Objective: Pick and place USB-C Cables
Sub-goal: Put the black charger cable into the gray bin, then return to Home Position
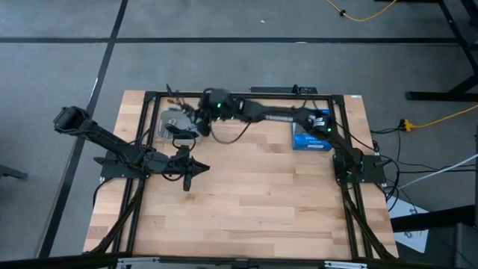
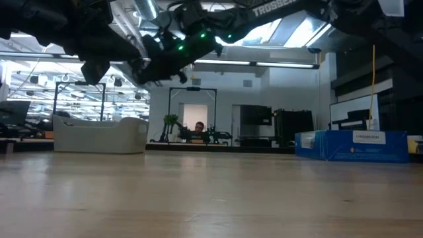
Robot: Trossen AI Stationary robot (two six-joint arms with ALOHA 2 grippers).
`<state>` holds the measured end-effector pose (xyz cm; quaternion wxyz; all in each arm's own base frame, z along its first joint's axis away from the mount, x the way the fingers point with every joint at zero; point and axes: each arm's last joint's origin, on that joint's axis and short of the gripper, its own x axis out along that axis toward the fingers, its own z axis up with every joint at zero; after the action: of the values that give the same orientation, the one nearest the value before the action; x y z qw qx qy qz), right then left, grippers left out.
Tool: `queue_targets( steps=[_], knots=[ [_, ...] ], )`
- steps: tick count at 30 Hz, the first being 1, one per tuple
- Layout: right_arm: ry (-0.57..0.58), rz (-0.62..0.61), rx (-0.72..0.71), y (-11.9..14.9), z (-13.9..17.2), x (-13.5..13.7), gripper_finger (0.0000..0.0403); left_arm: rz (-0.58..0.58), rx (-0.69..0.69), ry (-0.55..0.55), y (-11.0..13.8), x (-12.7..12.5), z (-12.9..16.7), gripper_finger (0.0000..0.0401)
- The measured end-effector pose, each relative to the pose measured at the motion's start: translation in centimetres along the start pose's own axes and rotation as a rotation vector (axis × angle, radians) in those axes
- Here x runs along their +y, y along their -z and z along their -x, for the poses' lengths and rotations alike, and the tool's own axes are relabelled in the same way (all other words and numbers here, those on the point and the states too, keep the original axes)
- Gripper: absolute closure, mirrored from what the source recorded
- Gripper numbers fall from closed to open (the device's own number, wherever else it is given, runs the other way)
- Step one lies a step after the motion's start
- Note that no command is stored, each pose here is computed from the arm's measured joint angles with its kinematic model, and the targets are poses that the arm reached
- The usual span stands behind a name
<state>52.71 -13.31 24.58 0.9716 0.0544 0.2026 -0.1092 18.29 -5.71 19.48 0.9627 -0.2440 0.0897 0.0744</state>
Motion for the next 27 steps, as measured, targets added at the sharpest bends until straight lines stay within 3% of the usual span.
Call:
queue_targets(
  steps=[17,27],
  knots=[
    [-0.064,0.001,0.035,2.2,-5.2,0.0,0.0374,-0.085,-0.004,0.002,-0.1,0.1,-0.1,0.0401],
    [-0.100,-0.010,0.012,2.2,-5.3,0.2,0.0229,-0.086,-0.002,0.002,-0.1,0.1,-0.1,0.0401]
  ],
)
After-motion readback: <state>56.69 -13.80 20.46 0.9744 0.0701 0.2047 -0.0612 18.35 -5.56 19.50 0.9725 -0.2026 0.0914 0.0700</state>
